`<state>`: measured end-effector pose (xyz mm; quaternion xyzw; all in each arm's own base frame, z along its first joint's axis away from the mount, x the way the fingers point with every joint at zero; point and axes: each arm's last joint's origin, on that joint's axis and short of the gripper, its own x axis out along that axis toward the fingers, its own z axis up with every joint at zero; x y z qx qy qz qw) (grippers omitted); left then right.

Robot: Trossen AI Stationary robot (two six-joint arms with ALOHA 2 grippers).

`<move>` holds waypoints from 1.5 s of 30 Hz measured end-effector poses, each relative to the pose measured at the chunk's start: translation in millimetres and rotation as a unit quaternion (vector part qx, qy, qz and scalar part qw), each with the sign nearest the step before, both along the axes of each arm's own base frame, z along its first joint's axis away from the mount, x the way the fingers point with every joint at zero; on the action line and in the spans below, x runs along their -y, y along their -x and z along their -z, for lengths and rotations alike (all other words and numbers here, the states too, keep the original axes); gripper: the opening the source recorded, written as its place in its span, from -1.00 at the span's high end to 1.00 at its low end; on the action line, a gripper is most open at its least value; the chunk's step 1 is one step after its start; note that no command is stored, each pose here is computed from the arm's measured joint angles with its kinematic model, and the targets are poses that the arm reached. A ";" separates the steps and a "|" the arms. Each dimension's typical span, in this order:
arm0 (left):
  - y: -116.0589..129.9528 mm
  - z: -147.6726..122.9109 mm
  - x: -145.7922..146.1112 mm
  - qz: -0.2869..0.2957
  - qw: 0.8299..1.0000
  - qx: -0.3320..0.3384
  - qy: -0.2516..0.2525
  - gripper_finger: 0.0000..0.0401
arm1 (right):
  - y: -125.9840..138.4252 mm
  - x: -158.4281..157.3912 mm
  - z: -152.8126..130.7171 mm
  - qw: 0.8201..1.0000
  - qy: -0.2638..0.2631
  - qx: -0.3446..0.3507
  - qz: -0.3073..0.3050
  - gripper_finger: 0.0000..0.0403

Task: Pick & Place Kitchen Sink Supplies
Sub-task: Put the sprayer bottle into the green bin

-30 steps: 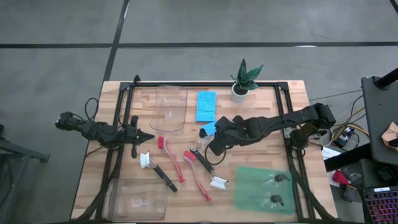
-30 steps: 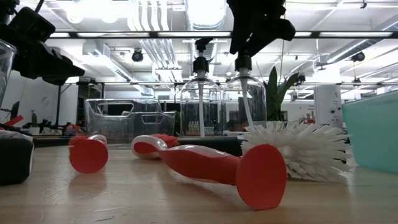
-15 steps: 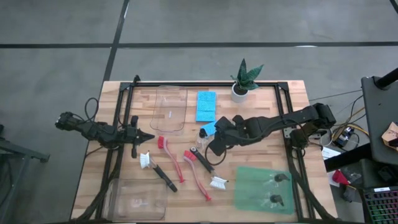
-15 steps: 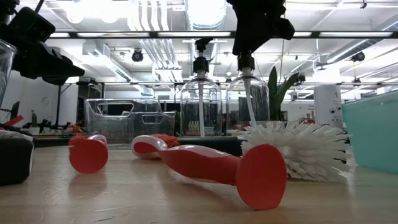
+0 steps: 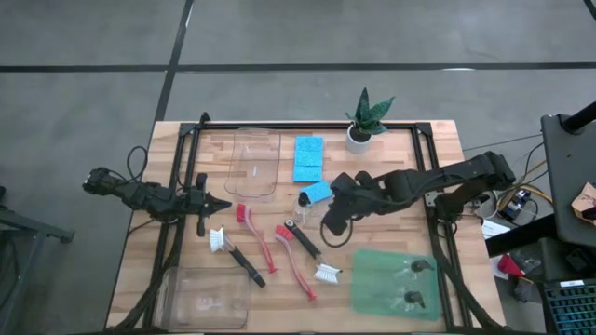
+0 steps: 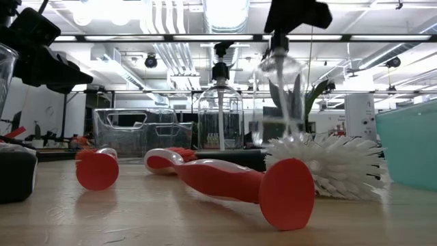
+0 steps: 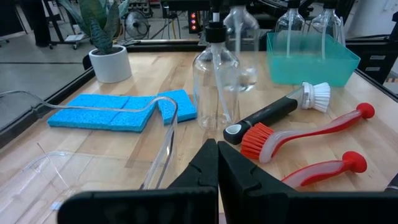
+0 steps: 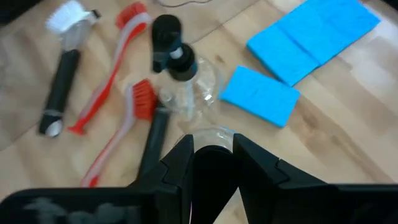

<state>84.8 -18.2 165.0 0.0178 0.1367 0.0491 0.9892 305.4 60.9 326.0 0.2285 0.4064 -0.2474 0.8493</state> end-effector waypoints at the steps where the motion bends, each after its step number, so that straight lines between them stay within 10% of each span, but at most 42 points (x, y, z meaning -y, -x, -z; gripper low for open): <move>1: 0.0 0.0 0.0 0.000 1.000 0.000 0.000 1.00 | 4.0 0.3 -4.1 1.000 -0.009 0.003 -0.006 0.56; 22: 0.0 0.0 0.0 0.000 1.000 0.000 0.000 1.00 | 101.2 -27.7 -67.6 0.980 -0.078 0.056 -0.172 0.55; 45: 0.0 0.0 0.0 0.000 1.000 0.000 0.000 1.00 | 96.3 -118.6 -26.4 0.970 -0.036 -0.002 -0.241 0.55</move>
